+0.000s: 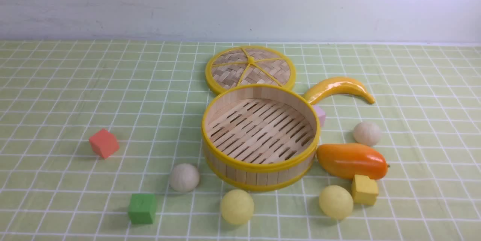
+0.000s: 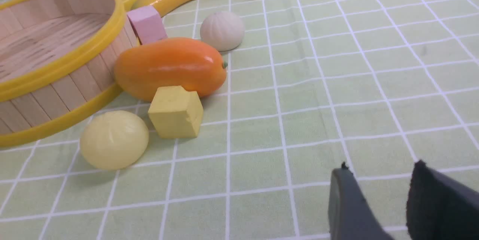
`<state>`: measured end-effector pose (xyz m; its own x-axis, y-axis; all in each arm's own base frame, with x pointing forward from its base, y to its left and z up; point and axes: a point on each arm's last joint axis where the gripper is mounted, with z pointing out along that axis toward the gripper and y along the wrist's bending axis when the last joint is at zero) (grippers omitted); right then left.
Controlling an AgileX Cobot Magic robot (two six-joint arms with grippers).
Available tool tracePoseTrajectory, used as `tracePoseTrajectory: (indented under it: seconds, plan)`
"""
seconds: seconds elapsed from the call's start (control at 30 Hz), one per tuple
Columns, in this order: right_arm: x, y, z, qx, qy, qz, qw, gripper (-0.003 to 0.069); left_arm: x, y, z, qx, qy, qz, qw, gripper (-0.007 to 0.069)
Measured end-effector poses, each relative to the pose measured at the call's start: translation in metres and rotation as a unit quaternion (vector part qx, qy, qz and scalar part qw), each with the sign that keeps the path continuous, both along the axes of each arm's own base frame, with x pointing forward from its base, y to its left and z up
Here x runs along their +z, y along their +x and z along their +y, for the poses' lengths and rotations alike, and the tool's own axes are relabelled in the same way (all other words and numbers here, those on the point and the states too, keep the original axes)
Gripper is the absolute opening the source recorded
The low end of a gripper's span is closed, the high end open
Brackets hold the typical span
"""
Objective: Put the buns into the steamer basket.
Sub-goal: Use the left arm to grab a steamed stuffed bun
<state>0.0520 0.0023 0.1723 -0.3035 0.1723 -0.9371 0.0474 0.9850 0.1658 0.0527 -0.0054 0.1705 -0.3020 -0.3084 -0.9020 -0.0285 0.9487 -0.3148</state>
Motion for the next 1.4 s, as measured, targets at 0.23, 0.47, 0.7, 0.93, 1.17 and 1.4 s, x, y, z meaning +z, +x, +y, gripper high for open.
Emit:
tracePoseTrajectory:
  seconds: [0.23,0.47,0.7,0.93,1.17,1.4]
  plan:
    - [0.000,0.000,0.000,0.000,0.000,0.000,1.000,0.0241,0.000,0.000,0.000,0.000,0.000,0.000,1.000,0.0237]
    - [0.000,0.000,0.000,0.000,0.001,0.000,1.000,0.0241,0.000,0.000,0.000,0.000,0.000,0.000,1.000,0.0237]
    - [0.000,0.000,0.000,0.000,0.001,0.000,1.000,0.0241,0.000,0.000,0.000,0.000,0.001,-0.001,1.000,0.0237]
    - [0.000,0.000,0.000,0.000,0.001,0.000,1.000,0.0241,0.016,0.003,-0.003,0.030,-0.215,-0.068,0.974,0.0237]
    - [0.000,0.000,0.000,0.000,0.001,0.000,1.000,0.0241,0.029,0.004,0.001,0.056,-0.363,-0.123,0.922,0.0228]
    - [0.000,0.000,0.000,0.000,0.001,0.000,1.000,0.0241,0.097,-0.006,-0.015,-0.049,-0.224,-0.067,0.971,0.0054]
